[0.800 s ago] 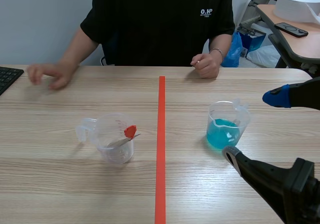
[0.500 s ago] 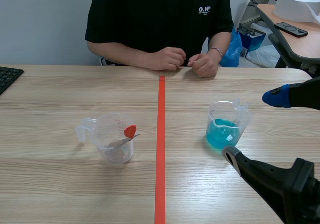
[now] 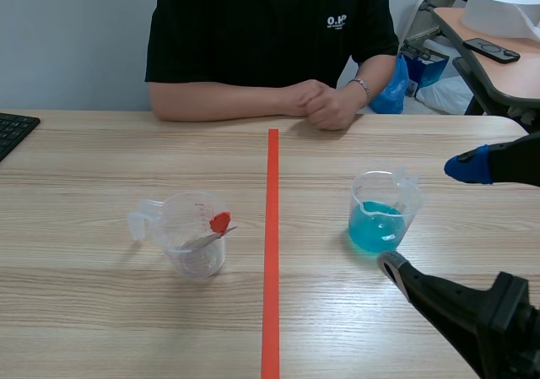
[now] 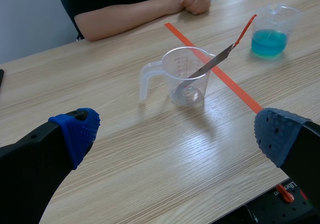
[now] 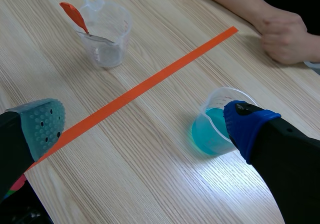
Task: Do the redox reaction experiment.
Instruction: 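Lift the metal plate out of the left beaker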
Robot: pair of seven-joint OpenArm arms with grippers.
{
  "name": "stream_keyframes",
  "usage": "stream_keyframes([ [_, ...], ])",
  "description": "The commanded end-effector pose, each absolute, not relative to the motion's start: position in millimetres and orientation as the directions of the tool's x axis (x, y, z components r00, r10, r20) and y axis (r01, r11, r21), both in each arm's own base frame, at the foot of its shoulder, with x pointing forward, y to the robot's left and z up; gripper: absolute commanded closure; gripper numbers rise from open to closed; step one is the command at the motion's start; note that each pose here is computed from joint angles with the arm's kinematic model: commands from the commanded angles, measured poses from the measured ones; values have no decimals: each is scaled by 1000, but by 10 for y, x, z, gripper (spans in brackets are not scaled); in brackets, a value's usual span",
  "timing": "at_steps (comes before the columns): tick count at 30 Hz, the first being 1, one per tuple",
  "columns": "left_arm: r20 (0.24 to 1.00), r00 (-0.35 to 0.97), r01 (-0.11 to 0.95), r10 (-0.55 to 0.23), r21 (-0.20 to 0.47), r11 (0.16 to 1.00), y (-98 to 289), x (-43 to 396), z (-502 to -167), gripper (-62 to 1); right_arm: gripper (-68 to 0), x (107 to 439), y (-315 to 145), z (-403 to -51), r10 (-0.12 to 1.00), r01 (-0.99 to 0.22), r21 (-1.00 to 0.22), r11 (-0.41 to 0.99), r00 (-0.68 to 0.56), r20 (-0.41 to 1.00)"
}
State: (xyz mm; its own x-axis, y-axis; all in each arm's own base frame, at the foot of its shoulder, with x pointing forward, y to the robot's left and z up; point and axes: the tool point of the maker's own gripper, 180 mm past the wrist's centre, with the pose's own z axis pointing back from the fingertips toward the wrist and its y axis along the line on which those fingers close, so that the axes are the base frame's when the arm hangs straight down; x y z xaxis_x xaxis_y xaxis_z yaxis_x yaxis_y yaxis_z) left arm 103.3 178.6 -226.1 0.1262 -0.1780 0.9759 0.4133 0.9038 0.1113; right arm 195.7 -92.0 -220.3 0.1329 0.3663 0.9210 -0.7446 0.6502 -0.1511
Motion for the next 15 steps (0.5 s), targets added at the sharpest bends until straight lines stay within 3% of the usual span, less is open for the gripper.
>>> stream_keyframes([
  [1, 980, 109, 415, -167, 108, 903, 1772, 1045, -2214, -623, -679, 2003, -944, -2137, 358, -737, -165, 656, 111, 927],
  [15, 980, 109, 415, -167, 108, 903, 1772, 1046, -2213, -623, -679, 1985, -916, -2094, 377, -768, -188, 612, 73, 923],
])
